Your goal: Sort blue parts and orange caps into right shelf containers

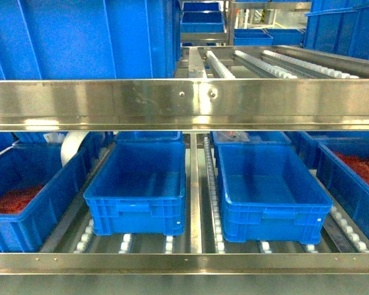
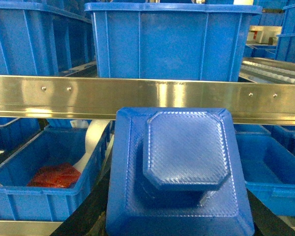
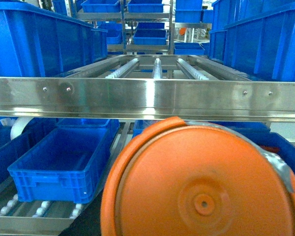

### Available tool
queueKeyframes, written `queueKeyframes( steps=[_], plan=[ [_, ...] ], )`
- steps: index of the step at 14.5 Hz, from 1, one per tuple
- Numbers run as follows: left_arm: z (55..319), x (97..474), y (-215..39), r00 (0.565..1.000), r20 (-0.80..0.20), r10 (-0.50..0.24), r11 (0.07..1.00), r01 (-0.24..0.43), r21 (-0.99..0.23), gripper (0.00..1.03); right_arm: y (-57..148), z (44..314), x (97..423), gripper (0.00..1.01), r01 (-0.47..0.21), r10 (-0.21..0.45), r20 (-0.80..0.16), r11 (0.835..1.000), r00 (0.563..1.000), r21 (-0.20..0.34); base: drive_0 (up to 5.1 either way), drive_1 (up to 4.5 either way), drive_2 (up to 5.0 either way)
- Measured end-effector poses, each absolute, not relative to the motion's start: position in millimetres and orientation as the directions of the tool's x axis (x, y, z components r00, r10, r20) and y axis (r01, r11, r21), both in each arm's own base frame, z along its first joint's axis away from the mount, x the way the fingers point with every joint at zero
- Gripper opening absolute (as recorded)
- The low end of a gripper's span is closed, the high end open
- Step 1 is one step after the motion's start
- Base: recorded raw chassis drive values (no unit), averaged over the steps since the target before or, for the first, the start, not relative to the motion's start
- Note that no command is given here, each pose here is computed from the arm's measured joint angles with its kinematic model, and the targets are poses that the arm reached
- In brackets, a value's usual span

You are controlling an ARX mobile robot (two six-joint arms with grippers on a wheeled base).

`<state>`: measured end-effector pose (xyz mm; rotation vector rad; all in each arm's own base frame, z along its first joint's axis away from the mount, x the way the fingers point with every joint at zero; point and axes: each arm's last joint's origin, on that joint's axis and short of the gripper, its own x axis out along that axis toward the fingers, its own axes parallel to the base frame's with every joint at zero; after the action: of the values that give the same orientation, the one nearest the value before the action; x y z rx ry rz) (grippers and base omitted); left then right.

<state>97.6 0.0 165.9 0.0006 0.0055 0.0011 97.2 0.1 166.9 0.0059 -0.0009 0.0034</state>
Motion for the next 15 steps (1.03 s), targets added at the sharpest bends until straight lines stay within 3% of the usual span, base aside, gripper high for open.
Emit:
queueKeyframes(
  steps=[15],
  plan=[
    [165.9,97.6,-0.1,1.000,-0.006,0.000,1.000,0.000,0.001,0.41,0.0,167.1,97.2,0.45,0.000,0.000,0.002,1.000,1.000,0.006,0.0,0.00,0.0]
  ],
)
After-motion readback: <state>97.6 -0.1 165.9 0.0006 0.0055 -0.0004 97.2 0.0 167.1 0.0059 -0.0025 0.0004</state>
